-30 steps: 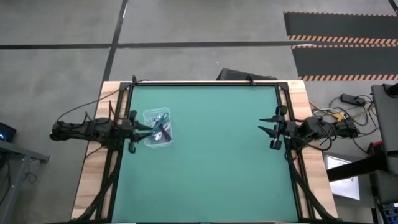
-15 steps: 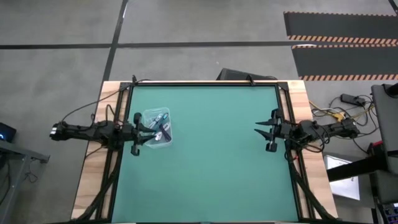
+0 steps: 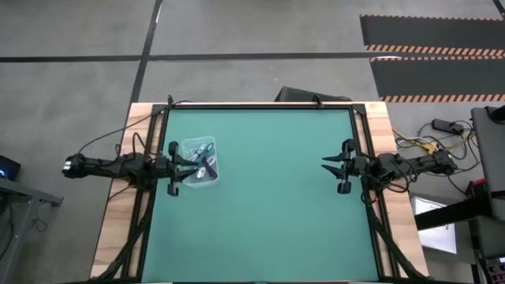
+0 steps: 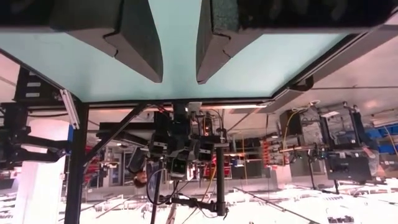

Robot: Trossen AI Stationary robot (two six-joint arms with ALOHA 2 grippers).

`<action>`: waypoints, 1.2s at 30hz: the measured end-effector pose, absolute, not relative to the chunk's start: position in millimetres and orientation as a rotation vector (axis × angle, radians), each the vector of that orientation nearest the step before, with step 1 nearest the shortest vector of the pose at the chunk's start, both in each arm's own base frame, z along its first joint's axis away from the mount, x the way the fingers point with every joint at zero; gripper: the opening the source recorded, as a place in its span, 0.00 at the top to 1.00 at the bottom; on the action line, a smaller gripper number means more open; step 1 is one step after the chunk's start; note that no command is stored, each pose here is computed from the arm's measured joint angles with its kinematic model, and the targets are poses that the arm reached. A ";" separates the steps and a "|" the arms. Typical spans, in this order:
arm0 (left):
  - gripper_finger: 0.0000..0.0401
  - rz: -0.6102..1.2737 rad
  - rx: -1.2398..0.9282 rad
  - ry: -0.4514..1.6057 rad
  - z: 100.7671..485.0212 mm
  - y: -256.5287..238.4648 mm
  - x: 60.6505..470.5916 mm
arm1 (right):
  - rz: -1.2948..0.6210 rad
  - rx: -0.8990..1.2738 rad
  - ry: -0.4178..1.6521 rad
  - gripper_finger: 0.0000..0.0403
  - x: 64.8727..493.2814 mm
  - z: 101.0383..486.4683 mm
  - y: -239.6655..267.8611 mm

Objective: Pick and place USB-C Cables
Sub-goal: Return to Home Position

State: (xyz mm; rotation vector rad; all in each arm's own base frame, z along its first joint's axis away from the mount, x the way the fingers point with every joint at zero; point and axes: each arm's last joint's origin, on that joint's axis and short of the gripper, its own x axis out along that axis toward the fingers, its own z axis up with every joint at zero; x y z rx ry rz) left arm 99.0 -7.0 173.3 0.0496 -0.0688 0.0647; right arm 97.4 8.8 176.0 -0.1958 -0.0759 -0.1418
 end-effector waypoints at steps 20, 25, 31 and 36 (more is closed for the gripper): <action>0.80 0.064 0.050 -0.058 172.0 -7.1 99.7 | -0.141 -0.194 -0.075 0.77 97.4 175.7 8.9; 0.80 0.064 0.050 -0.057 171.8 -7.2 99.7 | -0.142 -0.195 -0.074 0.76 97.4 175.5 8.9; 0.80 0.064 0.050 -0.058 171.9 -7.2 99.7 | -0.141 -0.196 -0.074 0.78 97.4 175.5 8.9; 0.80 0.064 0.050 -0.057 171.8 -7.2 99.7 | -0.142 -0.195 -0.073 0.77 97.5 175.5 8.9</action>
